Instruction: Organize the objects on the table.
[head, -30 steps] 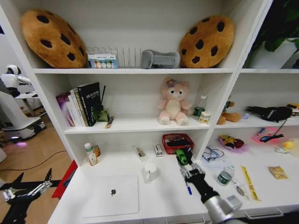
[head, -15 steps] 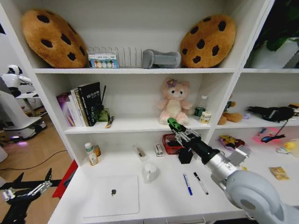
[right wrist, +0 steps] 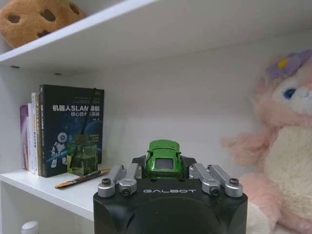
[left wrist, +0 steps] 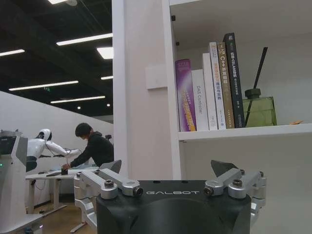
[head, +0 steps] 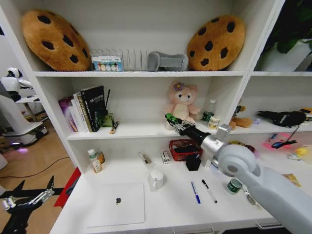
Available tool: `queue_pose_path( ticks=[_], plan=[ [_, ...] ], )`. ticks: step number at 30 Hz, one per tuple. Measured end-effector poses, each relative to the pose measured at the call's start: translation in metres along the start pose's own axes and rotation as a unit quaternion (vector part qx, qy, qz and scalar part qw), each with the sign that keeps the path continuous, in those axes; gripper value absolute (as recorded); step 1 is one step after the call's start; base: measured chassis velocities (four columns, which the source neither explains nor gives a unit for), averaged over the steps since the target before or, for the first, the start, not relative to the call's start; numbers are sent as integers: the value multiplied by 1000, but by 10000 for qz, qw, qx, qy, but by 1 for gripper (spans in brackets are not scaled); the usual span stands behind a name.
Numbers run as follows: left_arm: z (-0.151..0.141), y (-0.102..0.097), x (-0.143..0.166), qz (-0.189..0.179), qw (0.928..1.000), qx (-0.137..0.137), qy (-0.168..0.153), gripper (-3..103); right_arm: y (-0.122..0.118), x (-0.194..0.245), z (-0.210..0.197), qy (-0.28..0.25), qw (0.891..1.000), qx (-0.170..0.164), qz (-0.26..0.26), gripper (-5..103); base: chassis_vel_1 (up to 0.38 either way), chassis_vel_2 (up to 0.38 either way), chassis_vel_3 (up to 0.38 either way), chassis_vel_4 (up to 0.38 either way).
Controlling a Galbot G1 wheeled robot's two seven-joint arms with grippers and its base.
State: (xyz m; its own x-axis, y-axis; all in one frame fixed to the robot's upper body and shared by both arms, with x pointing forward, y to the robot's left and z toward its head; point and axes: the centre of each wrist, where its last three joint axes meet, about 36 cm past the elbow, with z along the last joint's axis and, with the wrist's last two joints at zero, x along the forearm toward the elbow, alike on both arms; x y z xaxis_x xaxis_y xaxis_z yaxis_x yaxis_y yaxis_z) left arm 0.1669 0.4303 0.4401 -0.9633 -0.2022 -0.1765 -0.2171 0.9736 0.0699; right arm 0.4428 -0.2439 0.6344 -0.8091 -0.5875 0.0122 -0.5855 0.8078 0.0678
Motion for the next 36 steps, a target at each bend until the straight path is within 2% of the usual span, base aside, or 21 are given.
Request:
queue_pose_path(
  ticks=[8, 16, 23, 36],
  plan=[
    [0, 0, 0, 1, 10000, 0, 0, 100, -1, -46, 22, 391, 9990, -170, -94, 36, 0, 0, 0, 0],
    [0, 0, 0, 2, 10000, 0, 0, 100, -1, -95, 22, 587, 9981, 97, -158, 36, 0, 0, 0, 0],
    [0, 0, 0, 1, 10000, 0, 0, 100, 5, -107, 34, 811, 9965, 106, -183, 36, 0, 0, 0, 0],
    [0, 0, 0, 2, 10000, 0, 0, 100, 5, -104, 47, 1029, 9946, 138, -47, 36, 0, 0, 0, 0]
  ],
)
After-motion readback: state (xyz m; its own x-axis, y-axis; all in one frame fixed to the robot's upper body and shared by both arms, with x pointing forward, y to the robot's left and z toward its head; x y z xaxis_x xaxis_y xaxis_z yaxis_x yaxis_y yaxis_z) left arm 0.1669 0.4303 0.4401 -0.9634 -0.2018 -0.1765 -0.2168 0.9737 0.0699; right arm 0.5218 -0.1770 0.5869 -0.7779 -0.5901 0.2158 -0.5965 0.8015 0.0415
